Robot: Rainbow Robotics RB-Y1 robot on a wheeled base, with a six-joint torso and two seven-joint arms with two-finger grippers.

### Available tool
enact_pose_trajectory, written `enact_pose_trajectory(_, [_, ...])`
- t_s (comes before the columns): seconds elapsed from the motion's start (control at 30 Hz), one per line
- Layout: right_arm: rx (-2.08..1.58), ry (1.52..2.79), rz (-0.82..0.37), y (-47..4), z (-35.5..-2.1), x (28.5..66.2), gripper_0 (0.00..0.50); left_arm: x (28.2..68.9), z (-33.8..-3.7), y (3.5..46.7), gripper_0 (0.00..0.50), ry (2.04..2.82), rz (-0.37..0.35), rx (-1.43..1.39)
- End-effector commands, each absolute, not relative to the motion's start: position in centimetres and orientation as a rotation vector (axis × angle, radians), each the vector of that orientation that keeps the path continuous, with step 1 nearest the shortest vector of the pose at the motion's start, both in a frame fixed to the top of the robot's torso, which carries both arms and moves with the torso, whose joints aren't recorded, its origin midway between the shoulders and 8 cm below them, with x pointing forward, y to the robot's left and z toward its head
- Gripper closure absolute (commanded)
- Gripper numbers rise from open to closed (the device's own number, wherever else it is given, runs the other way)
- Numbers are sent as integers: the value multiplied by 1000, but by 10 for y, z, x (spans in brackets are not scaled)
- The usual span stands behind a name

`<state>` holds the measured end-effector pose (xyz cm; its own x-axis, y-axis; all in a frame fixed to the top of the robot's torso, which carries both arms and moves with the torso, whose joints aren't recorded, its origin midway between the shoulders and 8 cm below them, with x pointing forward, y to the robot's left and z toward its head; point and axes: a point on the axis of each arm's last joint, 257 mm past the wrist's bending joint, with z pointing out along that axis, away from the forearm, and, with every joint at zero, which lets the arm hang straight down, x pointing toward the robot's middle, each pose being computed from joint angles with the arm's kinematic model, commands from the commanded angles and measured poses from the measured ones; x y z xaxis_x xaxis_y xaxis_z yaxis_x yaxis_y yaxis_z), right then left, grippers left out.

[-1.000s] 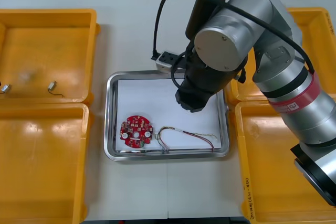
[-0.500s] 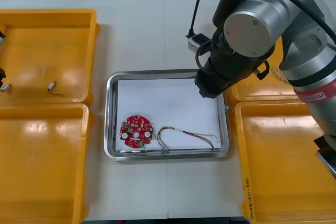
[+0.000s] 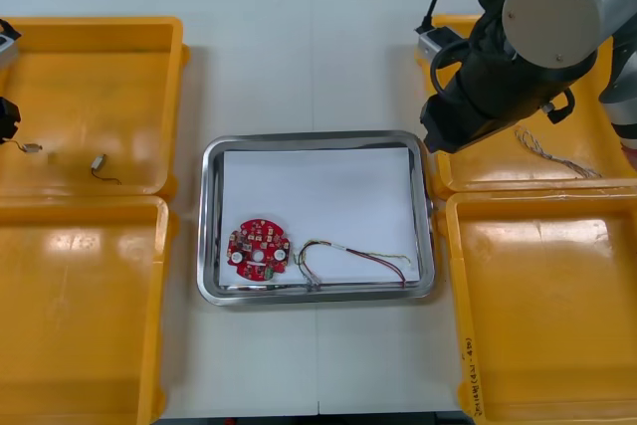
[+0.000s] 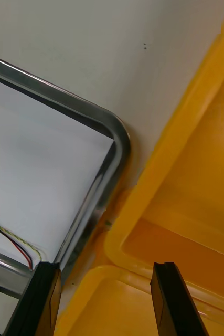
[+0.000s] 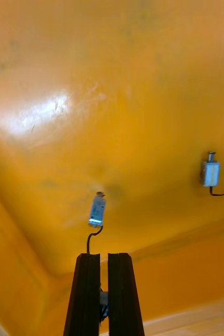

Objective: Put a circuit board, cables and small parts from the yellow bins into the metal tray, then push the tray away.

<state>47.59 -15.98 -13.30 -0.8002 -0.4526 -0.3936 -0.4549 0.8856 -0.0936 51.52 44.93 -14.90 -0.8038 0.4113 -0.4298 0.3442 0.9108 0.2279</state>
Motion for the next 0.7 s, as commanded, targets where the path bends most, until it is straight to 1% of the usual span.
enact_pose_trajectory(0.03, [-548,2635,-31,-201,-116,480,0,521,-112,453,500,2546,194,406])
enact_pose_trajectory(0.37, [-401,2668,-121,-255,-123,481,0,537,-110,422,500,2510,152,412])
enact_pose_trajectory(0.5, [-342,2691,-114,-267,-127,484,0,544,-110,409,500,2497,134,413])
enact_pose_trajectory(0.7, [-260,2713,-96,-281,-131,490,0,555,-114,399,500,2485,160,403])
